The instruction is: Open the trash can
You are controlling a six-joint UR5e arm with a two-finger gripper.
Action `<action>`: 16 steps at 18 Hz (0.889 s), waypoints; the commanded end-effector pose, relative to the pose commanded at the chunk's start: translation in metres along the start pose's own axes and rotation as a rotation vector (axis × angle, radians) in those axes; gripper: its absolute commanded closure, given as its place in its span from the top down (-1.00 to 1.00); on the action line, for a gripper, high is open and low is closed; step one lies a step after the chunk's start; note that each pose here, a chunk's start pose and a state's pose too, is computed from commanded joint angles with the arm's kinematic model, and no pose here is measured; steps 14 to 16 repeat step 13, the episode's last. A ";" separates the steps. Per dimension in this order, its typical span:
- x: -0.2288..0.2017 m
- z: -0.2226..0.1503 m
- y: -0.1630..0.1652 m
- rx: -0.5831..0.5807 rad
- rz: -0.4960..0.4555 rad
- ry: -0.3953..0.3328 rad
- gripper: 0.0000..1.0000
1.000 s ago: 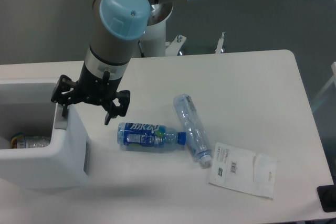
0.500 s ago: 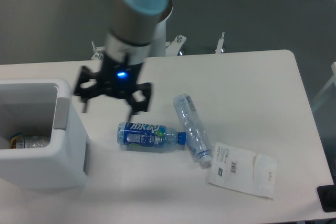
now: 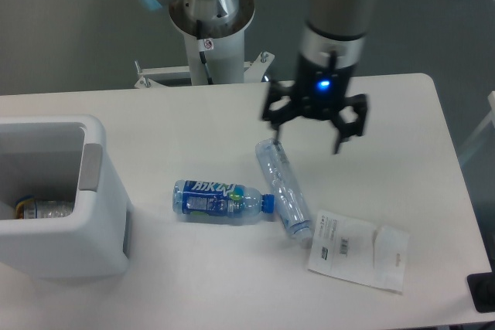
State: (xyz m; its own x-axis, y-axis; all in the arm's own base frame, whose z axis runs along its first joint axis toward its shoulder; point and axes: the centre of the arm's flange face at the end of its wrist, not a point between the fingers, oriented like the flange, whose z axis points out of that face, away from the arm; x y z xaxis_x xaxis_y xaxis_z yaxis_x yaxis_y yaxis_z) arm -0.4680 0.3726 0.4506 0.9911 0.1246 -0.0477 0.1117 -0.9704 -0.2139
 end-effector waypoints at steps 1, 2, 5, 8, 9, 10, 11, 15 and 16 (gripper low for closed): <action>-0.006 0.001 0.007 -0.003 0.035 0.001 1.00; -0.013 0.003 0.014 -0.006 0.076 0.002 1.00; -0.034 0.018 0.037 -0.033 0.214 0.020 1.00; -0.042 0.036 0.047 -0.117 0.328 0.027 1.00; -0.045 0.042 0.049 -0.136 0.329 0.030 1.00; -0.048 0.045 0.048 -0.138 0.331 0.027 1.00; -0.050 0.049 0.048 -0.137 0.332 0.022 1.00; -0.053 0.052 0.047 -0.132 0.333 0.008 1.00; -0.053 0.052 0.047 -0.132 0.333 0.008 1.00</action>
